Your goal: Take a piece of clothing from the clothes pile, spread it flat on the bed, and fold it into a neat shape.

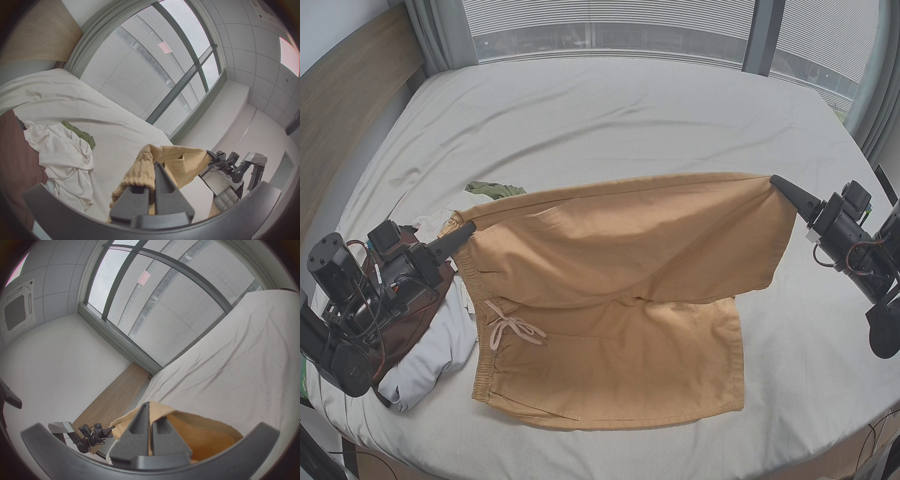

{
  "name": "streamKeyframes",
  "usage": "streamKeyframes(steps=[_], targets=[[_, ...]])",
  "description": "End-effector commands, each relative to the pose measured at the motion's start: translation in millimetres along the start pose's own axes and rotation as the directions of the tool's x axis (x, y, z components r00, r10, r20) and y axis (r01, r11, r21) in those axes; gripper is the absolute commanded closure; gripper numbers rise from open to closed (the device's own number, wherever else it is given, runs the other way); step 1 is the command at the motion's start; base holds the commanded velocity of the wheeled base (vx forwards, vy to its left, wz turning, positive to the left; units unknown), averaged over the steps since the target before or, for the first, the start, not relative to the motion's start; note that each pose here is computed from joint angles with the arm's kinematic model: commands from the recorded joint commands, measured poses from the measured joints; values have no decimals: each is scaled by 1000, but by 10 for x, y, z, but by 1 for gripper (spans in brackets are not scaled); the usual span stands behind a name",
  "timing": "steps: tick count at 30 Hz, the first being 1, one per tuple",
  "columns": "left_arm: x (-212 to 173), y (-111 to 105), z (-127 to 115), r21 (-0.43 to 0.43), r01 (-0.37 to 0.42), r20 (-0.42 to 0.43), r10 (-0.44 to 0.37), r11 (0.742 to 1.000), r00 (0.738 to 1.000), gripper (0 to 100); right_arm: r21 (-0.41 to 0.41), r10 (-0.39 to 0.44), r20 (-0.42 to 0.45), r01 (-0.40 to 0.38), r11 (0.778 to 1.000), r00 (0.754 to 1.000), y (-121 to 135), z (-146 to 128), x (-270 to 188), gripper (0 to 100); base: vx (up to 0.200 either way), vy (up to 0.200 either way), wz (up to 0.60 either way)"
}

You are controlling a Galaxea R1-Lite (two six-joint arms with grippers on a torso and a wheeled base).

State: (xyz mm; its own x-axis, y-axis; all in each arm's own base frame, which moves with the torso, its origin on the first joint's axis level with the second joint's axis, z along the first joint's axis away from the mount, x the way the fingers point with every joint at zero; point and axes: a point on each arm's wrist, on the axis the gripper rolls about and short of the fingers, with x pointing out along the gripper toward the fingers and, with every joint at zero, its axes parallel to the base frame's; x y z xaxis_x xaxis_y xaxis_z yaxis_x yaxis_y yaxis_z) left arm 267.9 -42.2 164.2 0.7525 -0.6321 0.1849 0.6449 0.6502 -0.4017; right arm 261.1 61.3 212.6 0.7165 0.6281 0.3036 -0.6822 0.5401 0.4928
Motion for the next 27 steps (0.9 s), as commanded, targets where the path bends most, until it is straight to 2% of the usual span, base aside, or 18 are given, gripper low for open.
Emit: streamKeyframes(steps=[1,9,17,19,27], targets=[[-27,-48,57,14,10,19,-10,1000,1000,100,-5,7,3,-7,1000,1000,13,18,-12,100,0,0,0],[-4,74,-85,-12,-23,-26,23,1000,999,100,9,-39,-14,39,999,999,-133,-37,-17,100,0,0,0],[-27,100,-222,-14,-42,-72,41,999,997,100,13,-51,-21,51,999,999,-168,-56,-21,100,0,0,0],[-4,158,-270,-5,-54,-85,53,999,995,100,19,-78,-30,79,997,996,-277,-86,-11,100,0,0,0],[166,284,-227,15,-95,-30,95,995,995,100,28,-86,-41,88,996,995,-446,-135,141,100,0,0,0]])
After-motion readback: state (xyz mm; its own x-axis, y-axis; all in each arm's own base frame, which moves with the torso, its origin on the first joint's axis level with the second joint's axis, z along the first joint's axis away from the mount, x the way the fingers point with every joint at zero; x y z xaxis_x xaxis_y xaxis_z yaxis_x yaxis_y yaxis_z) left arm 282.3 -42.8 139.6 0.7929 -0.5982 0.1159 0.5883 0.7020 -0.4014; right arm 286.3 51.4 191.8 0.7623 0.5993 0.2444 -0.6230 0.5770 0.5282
